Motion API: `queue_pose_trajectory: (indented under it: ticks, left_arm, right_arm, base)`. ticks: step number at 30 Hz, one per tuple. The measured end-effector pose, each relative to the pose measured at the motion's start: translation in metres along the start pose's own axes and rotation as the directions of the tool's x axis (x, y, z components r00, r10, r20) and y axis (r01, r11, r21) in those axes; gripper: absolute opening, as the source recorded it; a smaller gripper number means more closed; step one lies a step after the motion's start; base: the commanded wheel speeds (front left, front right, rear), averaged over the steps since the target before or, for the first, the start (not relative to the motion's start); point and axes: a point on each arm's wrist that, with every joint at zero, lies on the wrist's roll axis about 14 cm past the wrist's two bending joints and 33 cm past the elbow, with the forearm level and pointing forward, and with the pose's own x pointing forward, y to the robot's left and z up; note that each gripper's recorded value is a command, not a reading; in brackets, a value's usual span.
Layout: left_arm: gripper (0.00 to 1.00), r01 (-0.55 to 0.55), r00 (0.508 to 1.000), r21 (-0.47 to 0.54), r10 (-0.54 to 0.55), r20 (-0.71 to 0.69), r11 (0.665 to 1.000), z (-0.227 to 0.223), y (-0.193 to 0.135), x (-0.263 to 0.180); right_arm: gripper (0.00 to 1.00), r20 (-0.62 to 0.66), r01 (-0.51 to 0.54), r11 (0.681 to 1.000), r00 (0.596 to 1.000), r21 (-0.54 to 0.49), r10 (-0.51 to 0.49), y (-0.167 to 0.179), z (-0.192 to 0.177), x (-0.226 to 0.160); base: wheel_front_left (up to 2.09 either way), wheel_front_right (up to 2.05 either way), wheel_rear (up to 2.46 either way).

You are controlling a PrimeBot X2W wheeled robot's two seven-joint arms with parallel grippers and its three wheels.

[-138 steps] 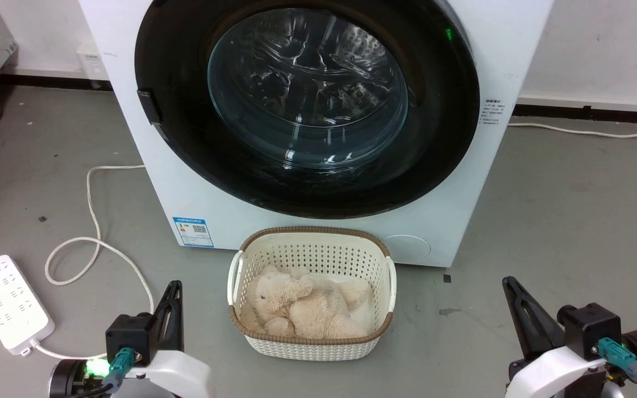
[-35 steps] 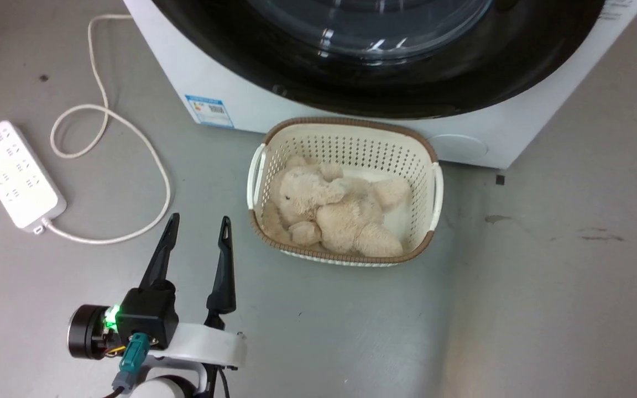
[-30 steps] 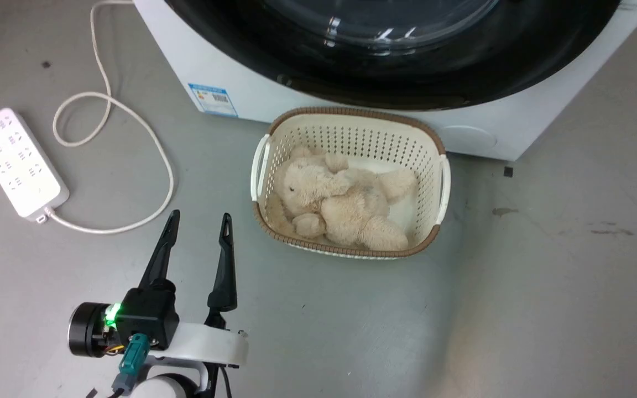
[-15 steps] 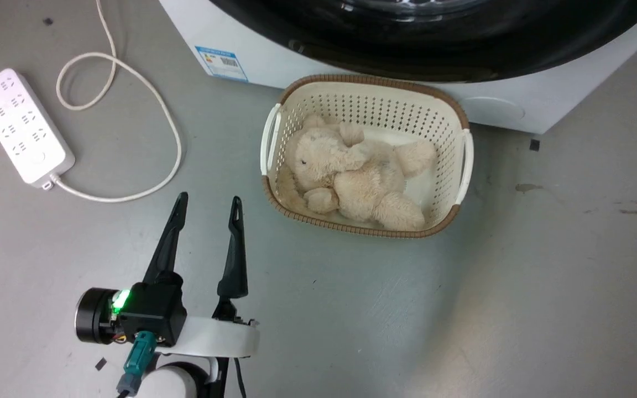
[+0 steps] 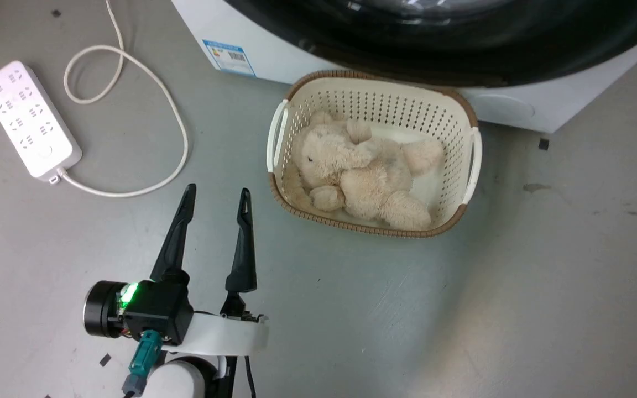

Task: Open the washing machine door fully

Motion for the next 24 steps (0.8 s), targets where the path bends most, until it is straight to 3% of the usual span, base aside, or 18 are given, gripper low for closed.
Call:
queue_pose_trajectory:
  ticks: [7, 14, 24]
  left_arm:
    - [1.00, 0.015, 0.999, -0.019, -0.014, 0.049, 1.000, 0.017, -0.005, -0.006]
    - [1.00, 0.034, 0.996, -0.042, -0.030, 0.086, 0.999, 0.034, -0.008, -0.027]
    - [1.00, 0.068, 0.992, -0.065, -0.060, 0.112, 0.996, 0.048, -0.015, -0.065]
  right_arm:
    - [0.00, -0.085, -0.027, 0.997, 0.996, 0.069, 0.033, 0.002, -0.027, -0.023]
    - [0.00, -0.212, -0.082, 0.986, 0.971, 0.148, 0.113, 0.014, -0.088, -0.053]
    - [0.00, -0.338, -0.141, 0.984, 0.926, 0.110, 0.170, 0.030, -0.162, -0.109]
  base:
    - [0.00, 0.00, 0.00]
    - [0.00, 0.00, 0.00]
    - [0.00, 0.00, 0.00]
